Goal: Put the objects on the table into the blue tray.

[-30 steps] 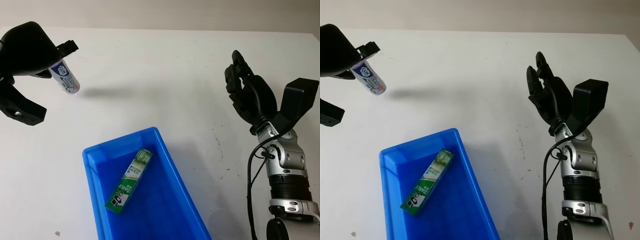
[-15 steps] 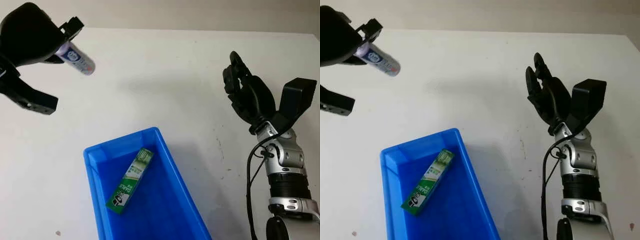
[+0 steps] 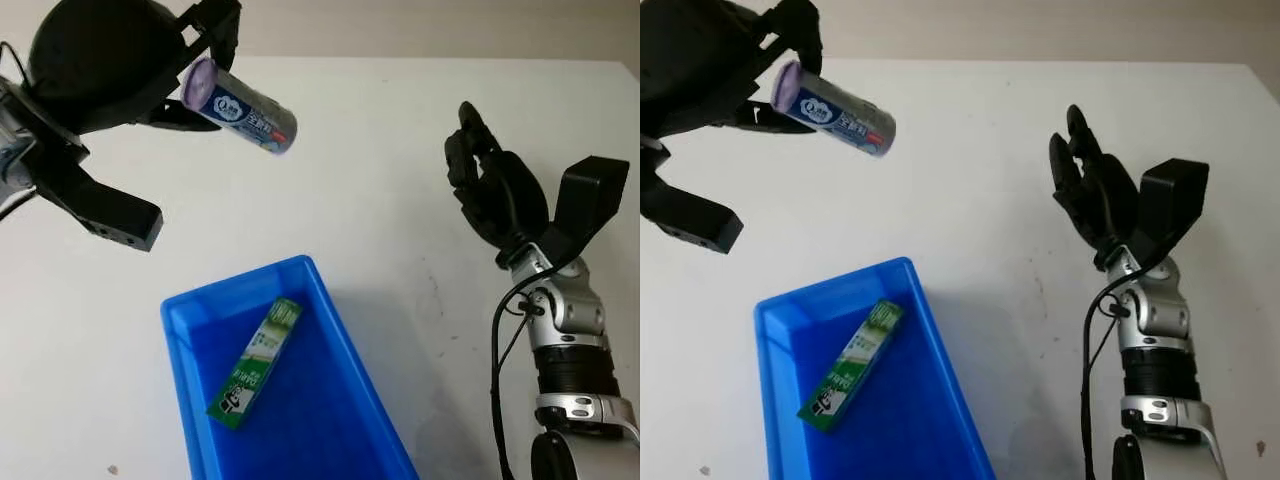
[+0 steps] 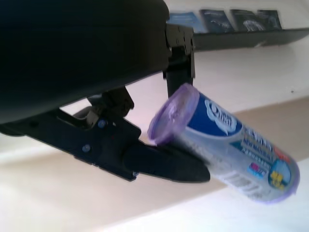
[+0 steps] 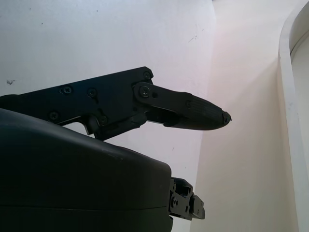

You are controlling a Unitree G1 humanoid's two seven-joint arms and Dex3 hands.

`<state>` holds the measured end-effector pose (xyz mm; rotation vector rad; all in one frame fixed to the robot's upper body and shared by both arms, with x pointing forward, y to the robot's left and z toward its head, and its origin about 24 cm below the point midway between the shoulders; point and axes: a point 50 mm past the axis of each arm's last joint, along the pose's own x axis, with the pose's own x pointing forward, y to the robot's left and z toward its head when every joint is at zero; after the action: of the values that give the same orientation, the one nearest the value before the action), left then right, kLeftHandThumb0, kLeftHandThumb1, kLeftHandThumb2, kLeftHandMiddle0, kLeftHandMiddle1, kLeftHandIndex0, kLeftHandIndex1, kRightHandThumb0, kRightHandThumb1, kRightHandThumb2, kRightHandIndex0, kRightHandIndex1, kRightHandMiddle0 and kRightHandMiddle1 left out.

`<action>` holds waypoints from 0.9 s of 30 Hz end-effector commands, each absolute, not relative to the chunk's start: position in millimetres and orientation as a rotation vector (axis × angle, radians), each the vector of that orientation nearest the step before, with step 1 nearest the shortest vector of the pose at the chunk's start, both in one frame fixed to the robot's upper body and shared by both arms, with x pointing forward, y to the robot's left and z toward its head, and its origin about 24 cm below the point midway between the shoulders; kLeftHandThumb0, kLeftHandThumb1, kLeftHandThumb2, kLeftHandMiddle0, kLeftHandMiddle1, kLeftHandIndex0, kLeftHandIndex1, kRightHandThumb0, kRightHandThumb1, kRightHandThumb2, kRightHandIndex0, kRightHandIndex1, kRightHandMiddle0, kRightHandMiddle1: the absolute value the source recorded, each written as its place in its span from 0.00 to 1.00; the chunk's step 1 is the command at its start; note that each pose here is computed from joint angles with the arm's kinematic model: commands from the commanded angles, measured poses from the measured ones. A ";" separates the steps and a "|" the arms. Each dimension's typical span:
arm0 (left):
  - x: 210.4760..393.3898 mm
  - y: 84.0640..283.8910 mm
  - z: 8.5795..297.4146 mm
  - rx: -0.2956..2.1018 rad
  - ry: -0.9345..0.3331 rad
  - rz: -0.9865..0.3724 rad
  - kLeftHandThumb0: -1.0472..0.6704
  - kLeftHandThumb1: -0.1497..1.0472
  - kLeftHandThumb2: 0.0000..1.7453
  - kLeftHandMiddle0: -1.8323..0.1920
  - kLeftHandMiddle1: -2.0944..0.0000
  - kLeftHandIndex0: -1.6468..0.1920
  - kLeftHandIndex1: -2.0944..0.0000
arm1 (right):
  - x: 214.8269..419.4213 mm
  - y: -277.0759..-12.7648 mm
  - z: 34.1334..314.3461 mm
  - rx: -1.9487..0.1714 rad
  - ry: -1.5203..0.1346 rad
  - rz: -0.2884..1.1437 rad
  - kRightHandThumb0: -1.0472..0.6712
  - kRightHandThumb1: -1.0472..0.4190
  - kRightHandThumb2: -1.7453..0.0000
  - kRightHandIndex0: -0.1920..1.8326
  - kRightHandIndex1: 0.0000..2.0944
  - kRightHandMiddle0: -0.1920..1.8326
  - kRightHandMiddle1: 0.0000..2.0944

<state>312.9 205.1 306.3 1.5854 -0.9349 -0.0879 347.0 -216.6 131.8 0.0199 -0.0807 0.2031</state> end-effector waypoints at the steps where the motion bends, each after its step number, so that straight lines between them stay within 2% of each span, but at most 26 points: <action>1: 294.2 207.0 321.4 1.523 -0.824 -0.140 0.34 1.00 0.26 0.37 0.00 0.69 0.02 | 347.2 -215.3 131.6 0.034 -0.082 0.202 0.23 0.00 0.67 0.00 0.00 0.00 0.00; 3: 281.9 206.0 326.6 1.465 -0.691 -0.212 0.35 1.00 0.26 0.41 0.00 0.75 0.02 | 347.6 -214.9 131.4 0.032 -0.081 0.200 0.23 0.00 0.67 0.00 0.00 0.00 0.00; 4: 274.5 205.7 329.7 1.436 -0.624 -0.256 0.35 1.00 0.26 0.44 0.00 0.80 0.06 | 347.9 -214.7 131.3 0.032 -0.083 0.205 0.23 0.00 0.67 0.00 0.00 0.00 0.00; 6: 263.3 204.6 333.1 1.399 -0.522 -0.321 0.36 1.00 0.26 0.47 0.00 0.82 0.06 | 348.6 -214.6 131.0 0.030 -0.082 0.207 0.23 0.00 0.66 0.00 0.00 0.00 0.00; 8: 253.4 205.6 335.0 1.341 -0.442 -0.398 0.35 1.00 0.25 0.52 0.00 0.80 0.02 | 349.2 -214.6 130.8 0.027 -0.082 0.204 0.23 0.00 0.66 0.00 0.00 0.00 0.00; 11: 242.1 209.5 334.1 1.222 -0.316 -0.571 0.36 1.00 0.24 0.57 0.00 0.70 0.00 | 350.2 -214.6 130.7 0.024 -0.086 0.206 0.23 0.00 0.66 0.00 0.00 0.00 0.00; 12: 237.8 208.1 333.6 1.206 -0.293 -0.617 0.35 1.00 0.24 0.59 0.00 0.71 0.00 | 350.5 -214.4 130.7 0.022 -0.087 0.207 0.23 0.00 0.66 0.00 0.00 0.00 0.00; 13: 234.9 206.8 333.3 1.199 -0.281 -0.643 0.35 1.00 0.24 0.60 0.00 0.78 0.13 | 350.8 -214.3 130.7 0.021 -0.087 0.207 0.23 0.00 0.65 0.00 0.00 0.00 0.00; 14: 232.1 205.5 332.4 1.204 -0.277 -0.671 0.36 1.00 0.23 0.61 0.00 0.80 0.16 | 350.9 -214.1 130.7 0.019 -0.089 0.208 0.23 0.00 0.65 0.00 0.00 0.00 0.00; 16: 227.6 202.6 330.4 1.252 -0.265 -0.703 0.36 1.00 0.22 0.60 0.00 0.83 0.07 | 351.4 -214.0 130.8 0.018 -0.091 0.210 0.23 0.00 0.65 0.00 0.00 0.00 0.00; 18: 224.6 199.6 326.1 1.296 -0.215 -0.758 0.37 1.00 0.22 0.61 0.00 0.80 0.08 | 352.0 -213.7 131.2 0.016 -0.093 0.216 0.24 0.00 0.65 0.00 0.00 0.00 0.00; 20: 224.1 197.2 321.1 1.292 -0.177 -0.814 0.37 1.00 0.22 0.68 0.00 0.76 0.21 | 352.3 -213.4 131.6 0.011 -0.093 0.214 0.24 0.00 0.64 0.00 0.00 0.00 0.00; 21: 224.0 195.8 318.6 1.300 -0.166 -0.834 0.37 1.00 0.23 0.69 0.00 0.75 0.22 | 352.5 -213.2 131.8 0.010 -0.095 0.215 0.24 0.00 0.64 0.00 0.00 0.00 0.00; 22: 224.1 194.8 315.5 1.299 -0.155 -0.853 0.36 1.00 0.24 0.68 0.00 0.77 0.12 | 352.6 -212.9 132.0 0.009 -0.097 0.216 0.24 0.00 0.64 0.00 0.00 0.00 0.00; 23: 224.6 194.2 311.7 1.288 -0.144 -0.871 0.36 1.00 0.24 0.66 0.00 0.76 0.05 | 352.7 -212.7 132.0 0.010 -0.098 0.215 0.24 0.00 0.64 0.00 0.00 0.00 0.00; 27: 227.0 193.3 297.5 1.213 -0.111 -0.922 0.36 1.00 0.23 0.58 0.00 0.67 0.00 | 352.9 -212.5 132.0 0.009 -0.097 0.212 0.24 0.00 0.64 0.00 0.00 0.00 0.00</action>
<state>227.5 194.9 301.6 1.2334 -0.1207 -0.8917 350.7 -214.5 125.7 0.0168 -0.0711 0.2080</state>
